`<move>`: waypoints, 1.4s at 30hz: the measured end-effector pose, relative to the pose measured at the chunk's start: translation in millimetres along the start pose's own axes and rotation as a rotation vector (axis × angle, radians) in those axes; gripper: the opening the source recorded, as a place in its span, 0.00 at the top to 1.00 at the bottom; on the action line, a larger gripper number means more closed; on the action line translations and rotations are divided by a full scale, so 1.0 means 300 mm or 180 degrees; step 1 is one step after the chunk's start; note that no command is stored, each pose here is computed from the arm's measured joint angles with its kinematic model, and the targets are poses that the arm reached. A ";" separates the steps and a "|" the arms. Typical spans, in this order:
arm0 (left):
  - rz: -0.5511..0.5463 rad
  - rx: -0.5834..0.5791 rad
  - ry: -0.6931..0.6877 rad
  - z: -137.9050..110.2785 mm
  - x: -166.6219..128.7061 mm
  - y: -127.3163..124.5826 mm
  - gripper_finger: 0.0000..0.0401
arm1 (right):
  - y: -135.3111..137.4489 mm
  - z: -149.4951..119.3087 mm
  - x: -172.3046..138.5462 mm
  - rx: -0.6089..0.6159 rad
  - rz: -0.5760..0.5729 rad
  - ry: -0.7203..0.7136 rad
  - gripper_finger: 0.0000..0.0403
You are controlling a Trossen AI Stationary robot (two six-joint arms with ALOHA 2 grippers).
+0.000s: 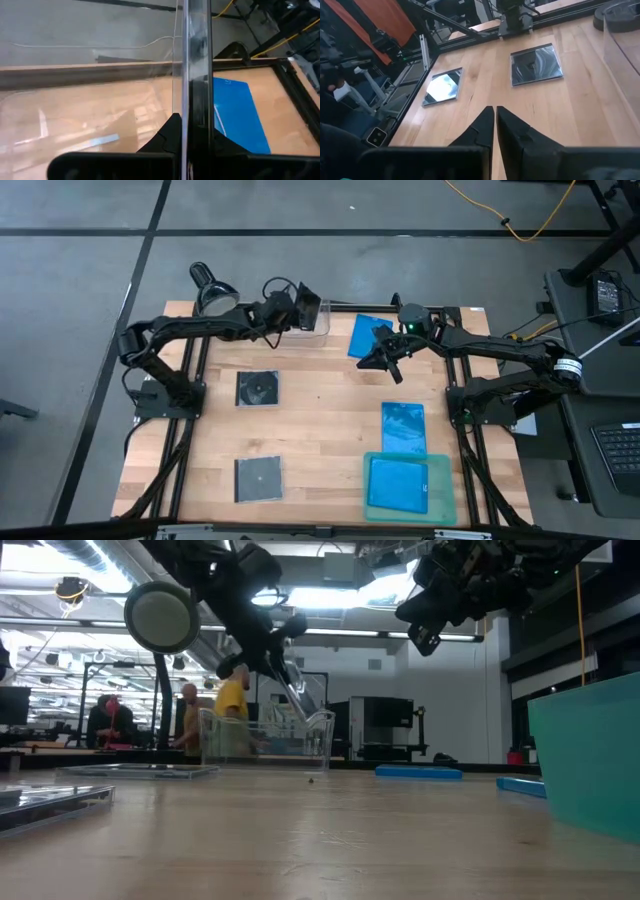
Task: Pick & place jewel cases by type
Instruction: Put the top right black cd case into the transparent bin
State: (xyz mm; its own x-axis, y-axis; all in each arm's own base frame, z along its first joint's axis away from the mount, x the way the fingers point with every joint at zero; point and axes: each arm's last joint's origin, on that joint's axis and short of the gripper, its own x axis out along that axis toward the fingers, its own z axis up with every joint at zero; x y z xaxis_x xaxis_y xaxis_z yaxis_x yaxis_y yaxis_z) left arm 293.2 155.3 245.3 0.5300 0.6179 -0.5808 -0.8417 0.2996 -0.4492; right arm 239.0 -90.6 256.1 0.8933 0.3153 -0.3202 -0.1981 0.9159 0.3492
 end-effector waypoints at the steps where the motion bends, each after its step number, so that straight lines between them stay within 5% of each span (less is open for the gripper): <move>1: 0.0002 -0.0005 0.0050 -0.006 0.005 0.001 0.99 | 0.000 0.000 0.000 -0.0004 0.0001 0.0000 0.94; 15: -0.0365 -0.0428 0.0265 -0.098 0.135 -0.041 0.99 | -0.007 0.000 -0.006 -0.0089 -0.0034 -0.0007 0.94; 27: -0.0547 -0.0819 0.0124 -0.105 0.213 -0.044 0.99 | -0.015 -0.002 -0.012 -0.0193 -0.0068 0.0002 0.94; 42: -0.0597 -0.0846 0.0233 -0.083 0.241 -0.035 0.92 | -0.029 -0.011 -0.023 -0.0132 -0.0124 0.0065 0.94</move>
State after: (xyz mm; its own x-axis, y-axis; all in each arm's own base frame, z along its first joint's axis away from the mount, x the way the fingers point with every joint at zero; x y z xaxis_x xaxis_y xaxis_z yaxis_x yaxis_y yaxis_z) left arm 343.0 178.7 191.2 0.6872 0.5133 -0.5140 -0.6774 0.1972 -0.7087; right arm 233.4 -99.9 252.4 0.8924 0.2838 -0.3508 -0.1803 0.9369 0.2994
